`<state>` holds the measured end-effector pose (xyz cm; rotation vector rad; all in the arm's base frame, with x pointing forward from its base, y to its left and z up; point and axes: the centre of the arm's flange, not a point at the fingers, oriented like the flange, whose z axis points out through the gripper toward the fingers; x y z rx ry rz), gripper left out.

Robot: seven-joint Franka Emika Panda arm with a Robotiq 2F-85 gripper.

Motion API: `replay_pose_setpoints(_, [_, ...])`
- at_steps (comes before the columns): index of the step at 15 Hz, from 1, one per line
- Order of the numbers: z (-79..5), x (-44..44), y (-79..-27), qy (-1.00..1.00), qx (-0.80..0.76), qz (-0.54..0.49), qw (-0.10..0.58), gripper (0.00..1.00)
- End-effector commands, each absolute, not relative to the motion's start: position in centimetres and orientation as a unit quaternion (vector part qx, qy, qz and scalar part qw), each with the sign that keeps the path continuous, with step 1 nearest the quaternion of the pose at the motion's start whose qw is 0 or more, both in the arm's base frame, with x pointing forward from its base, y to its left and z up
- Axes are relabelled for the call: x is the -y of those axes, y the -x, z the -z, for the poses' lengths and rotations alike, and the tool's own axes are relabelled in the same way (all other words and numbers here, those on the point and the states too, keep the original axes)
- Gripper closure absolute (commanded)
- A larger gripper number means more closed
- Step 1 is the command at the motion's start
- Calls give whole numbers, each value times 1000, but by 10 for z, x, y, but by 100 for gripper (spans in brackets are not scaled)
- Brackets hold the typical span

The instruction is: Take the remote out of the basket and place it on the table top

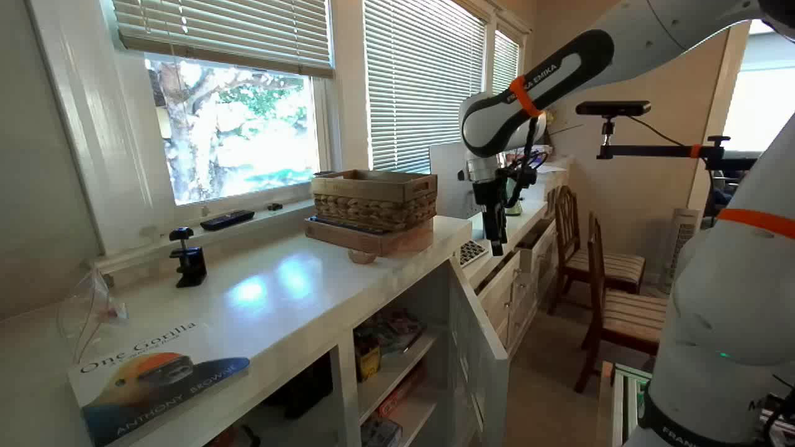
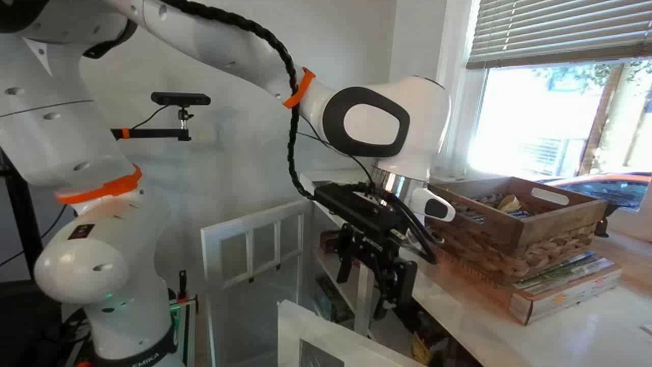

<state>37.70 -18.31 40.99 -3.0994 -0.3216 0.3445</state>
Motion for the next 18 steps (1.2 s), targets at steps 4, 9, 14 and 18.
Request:
replay_pose_setpoints(4, [-410, 183, -377, 989, 103, -110, 3, 0])
replay_pose_setpoints(9, [-410, 183, -377, 989, 103, -110, 3, 0])
replay_pose_setpoints(14, [-430, 170, -382, 993, 86, -73, -25, 0])
replay_pose_setpoints(18, [-458, 164, -392, 994, 104, -26, -36, 0])
